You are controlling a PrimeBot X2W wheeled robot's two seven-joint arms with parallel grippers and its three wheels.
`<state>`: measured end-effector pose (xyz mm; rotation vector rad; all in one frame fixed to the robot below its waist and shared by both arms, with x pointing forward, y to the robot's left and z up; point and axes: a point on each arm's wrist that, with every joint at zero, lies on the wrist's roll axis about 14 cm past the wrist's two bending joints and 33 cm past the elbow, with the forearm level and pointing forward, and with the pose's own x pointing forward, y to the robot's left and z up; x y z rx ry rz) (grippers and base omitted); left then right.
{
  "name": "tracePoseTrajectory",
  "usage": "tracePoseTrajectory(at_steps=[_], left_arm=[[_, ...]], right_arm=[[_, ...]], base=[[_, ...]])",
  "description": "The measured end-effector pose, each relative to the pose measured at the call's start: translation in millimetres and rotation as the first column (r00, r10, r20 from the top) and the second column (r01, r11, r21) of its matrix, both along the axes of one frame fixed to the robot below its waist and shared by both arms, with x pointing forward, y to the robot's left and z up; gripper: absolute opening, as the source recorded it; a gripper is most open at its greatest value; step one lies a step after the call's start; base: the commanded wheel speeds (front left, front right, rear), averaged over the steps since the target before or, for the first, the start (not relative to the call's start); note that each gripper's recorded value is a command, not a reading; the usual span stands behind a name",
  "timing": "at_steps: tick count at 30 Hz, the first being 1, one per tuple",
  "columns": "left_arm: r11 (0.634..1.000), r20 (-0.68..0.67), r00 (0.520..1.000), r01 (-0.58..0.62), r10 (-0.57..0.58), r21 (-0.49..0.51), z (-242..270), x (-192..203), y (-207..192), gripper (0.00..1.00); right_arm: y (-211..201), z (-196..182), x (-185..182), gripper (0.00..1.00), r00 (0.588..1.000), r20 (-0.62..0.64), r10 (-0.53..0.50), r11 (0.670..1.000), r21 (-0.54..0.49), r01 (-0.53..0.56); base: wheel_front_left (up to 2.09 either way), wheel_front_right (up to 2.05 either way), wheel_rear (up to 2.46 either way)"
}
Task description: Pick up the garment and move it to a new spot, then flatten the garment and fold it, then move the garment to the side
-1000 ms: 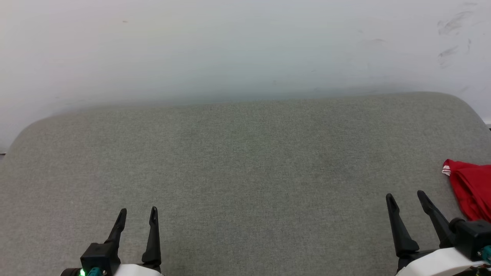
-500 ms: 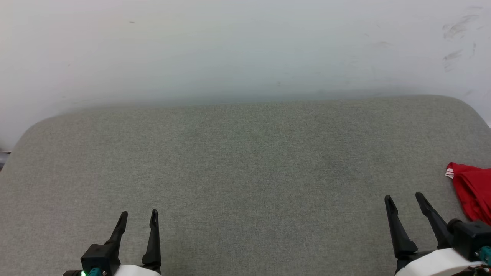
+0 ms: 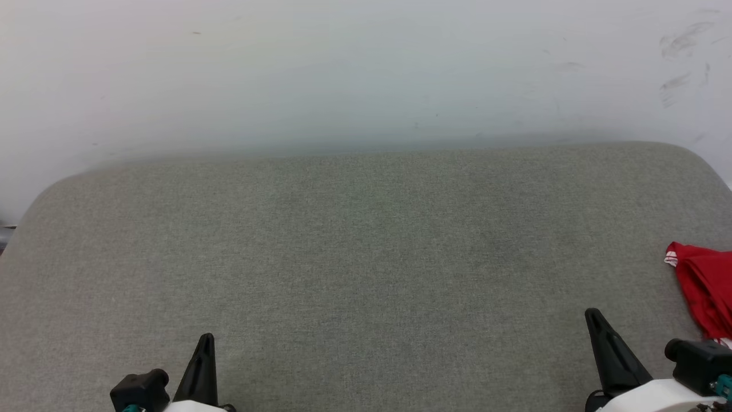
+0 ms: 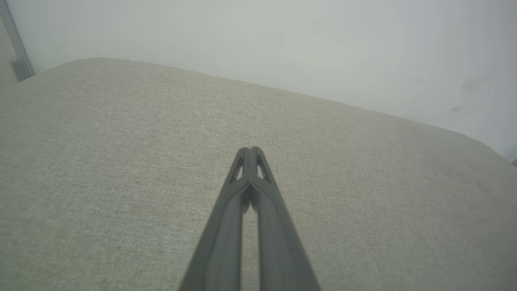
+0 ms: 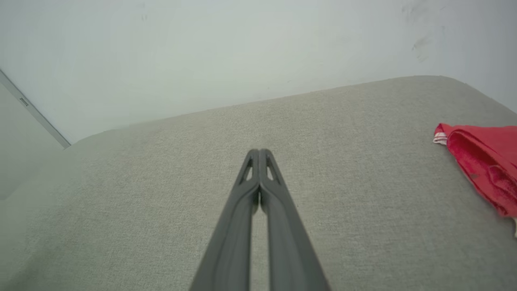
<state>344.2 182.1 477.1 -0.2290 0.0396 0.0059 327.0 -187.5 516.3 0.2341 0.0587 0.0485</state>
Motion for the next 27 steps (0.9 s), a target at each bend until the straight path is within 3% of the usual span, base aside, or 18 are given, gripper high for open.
tracePoseTrajectory(at_steps=[13,27], left_arm=[[0.972,-0.042,0.998,-0.047,0.039,-0.23,-3,6,6,0.0],[0.897,-0.059,0.997,-0.073,0.052,-0.435,0,14,9,0.0]], right_arm=[[1,-2,10,0.0,1.0,0.001,0.001,0.972,0.236,-0.001],[0,-3,19,0.0,1.0,0.002,-0.008,0.897,0.441,0.007]], base=[[0.0,0.0,0.0],[0.0,0.0,0.0]])
